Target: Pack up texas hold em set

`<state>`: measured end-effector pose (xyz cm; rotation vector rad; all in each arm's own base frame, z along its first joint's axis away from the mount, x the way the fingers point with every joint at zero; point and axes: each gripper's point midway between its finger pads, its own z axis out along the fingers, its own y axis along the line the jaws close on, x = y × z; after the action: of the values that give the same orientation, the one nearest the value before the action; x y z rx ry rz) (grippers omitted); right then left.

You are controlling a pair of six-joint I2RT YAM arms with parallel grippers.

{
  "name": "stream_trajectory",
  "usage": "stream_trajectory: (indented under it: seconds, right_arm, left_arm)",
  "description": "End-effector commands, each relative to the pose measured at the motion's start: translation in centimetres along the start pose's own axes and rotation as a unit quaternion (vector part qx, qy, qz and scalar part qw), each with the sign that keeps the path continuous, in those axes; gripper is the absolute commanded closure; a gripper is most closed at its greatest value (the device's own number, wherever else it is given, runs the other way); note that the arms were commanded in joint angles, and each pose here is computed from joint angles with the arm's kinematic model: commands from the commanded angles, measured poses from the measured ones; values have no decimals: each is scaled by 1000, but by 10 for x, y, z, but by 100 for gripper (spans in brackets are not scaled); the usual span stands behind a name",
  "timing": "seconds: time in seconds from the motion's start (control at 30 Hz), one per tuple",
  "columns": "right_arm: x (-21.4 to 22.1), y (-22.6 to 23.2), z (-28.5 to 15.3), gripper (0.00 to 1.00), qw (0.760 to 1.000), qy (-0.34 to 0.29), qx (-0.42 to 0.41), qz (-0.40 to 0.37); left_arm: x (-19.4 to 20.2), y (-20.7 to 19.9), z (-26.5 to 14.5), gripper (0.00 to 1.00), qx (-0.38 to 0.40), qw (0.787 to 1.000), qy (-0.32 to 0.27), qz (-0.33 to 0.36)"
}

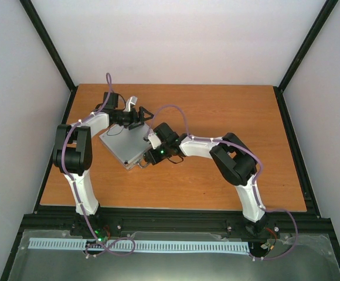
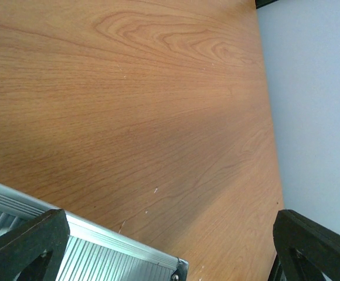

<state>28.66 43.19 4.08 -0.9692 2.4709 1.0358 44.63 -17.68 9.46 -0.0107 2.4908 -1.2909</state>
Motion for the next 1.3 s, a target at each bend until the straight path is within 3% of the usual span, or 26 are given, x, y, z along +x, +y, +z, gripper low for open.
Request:
stream_trajectory:
  seconds: [0.0,0.37,0.67,0.7,0.73,0.83,0.87,1.1,1.27]
  right_arm:
    - [-7,-17,14,97,999,-15,40,4]
    - [-6,-58,27,97,991,-31,127,17]
    - [-36,-27,-49,97,985,-39,166,-39]
    - [-41,-22,-62,94,983,-46,173,-43]
    - [-45,-18,-74,77,981,-52,180,-46]
    - [-52,-11,-106,10,975,-67,205,-53]
    - [-54,-10,-115,1,973,-70,213,-54]
    - [-56,-33,-180,0,951,-70,302,-19]
    - [-46,-71,-228,0,936,-77,340,50]
  left_arm:
    - [108,138,23,0,-205,959,115,-156]
    - [114,138,22,0,-202,959,121,-158]
    - [61,102,11,0,-189,971,75,-128]
    - [51,95,9,0,-187,973,66,-121]
    - [40,86,5,0,-185,975,56,-111]
    - [13,61,-12,0,-192,977,40,-81]
    - [4,53,-18,0,-197,977,33,-70]
    - [-67,-31,-88,0,-229,971,-66,19]
    - [-86,-72,-145,0,-273,948,-145,69]
